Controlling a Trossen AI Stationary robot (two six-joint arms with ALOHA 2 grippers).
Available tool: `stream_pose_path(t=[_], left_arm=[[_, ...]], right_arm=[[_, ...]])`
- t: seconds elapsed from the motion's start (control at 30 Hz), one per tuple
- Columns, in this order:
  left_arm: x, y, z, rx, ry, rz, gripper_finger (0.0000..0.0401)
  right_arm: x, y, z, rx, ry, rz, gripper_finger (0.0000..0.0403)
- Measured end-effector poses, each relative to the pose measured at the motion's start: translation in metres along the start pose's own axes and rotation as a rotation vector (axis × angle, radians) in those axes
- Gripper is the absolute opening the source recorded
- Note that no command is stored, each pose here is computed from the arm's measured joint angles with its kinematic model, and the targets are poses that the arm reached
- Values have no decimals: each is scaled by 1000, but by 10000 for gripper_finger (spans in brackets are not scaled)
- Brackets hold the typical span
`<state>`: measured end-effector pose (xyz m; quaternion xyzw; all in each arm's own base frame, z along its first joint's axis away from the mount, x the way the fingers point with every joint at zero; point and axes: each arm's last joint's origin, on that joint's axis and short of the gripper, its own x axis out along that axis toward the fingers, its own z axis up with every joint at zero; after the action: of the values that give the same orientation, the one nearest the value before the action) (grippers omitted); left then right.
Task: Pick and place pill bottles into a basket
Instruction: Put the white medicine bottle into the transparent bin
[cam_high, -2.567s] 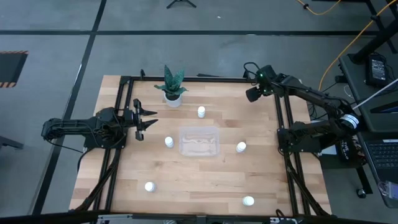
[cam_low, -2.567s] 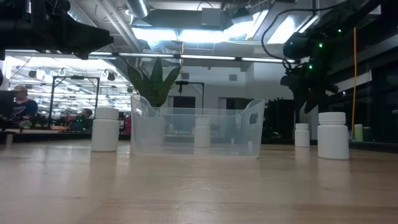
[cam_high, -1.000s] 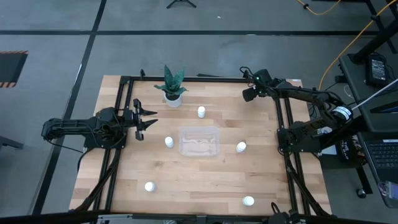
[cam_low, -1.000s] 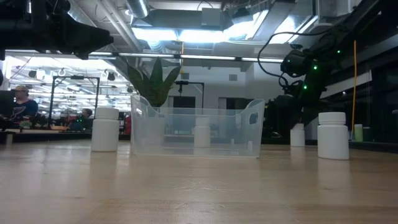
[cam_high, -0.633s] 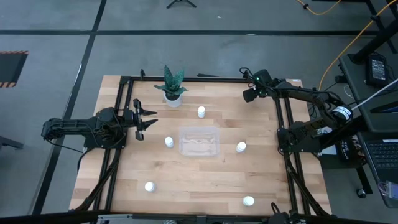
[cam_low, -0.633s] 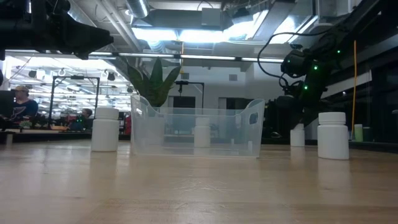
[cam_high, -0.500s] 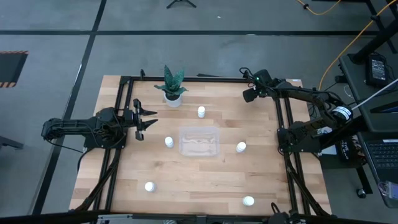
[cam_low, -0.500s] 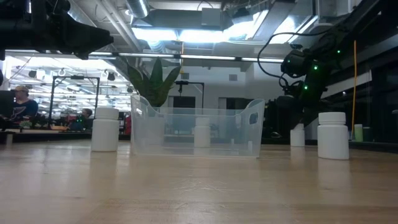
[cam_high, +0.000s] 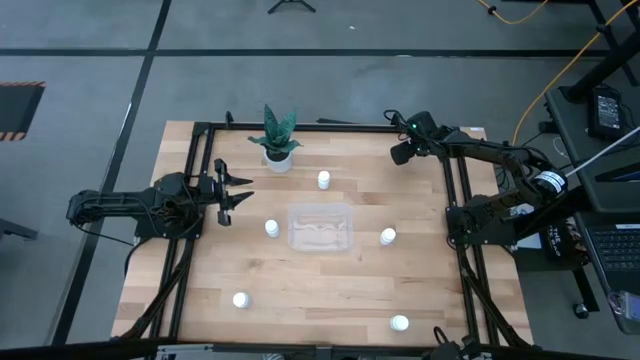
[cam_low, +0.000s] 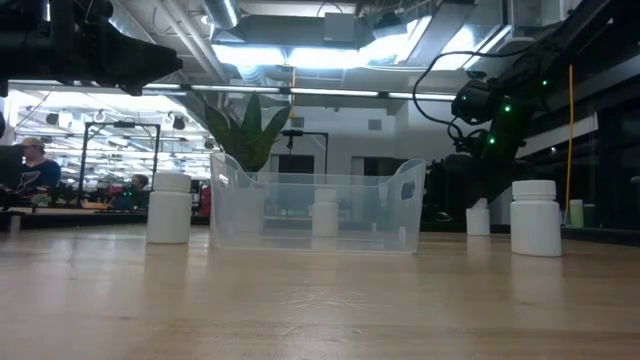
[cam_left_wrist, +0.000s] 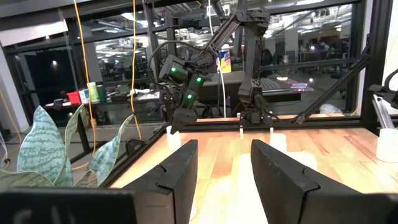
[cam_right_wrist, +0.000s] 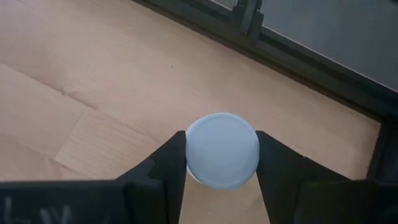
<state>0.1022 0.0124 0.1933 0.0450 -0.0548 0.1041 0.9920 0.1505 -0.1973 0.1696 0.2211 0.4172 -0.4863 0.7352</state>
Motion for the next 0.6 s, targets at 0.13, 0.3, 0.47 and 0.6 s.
stream_pose_path(t=[0.13, 0.3, 0.47, 0.6], left_arm=[[0, 0, 0, 0, 0, 0, 143], [0, 0, -1, 2, 12, -1, 143], [0, 0, -1, 66, 12, 0, 143], [0, 1, -1, 91, 16, 30, 143]], right_arm=[[-2, 7, -1, -60, -6, 19, 153], [-20, 22, 3, -139, -98, 117, 153], [-54, 32, 5, -199, -222, 274, 153], [-81, 41, 2, -248, -303, 421, 153]])
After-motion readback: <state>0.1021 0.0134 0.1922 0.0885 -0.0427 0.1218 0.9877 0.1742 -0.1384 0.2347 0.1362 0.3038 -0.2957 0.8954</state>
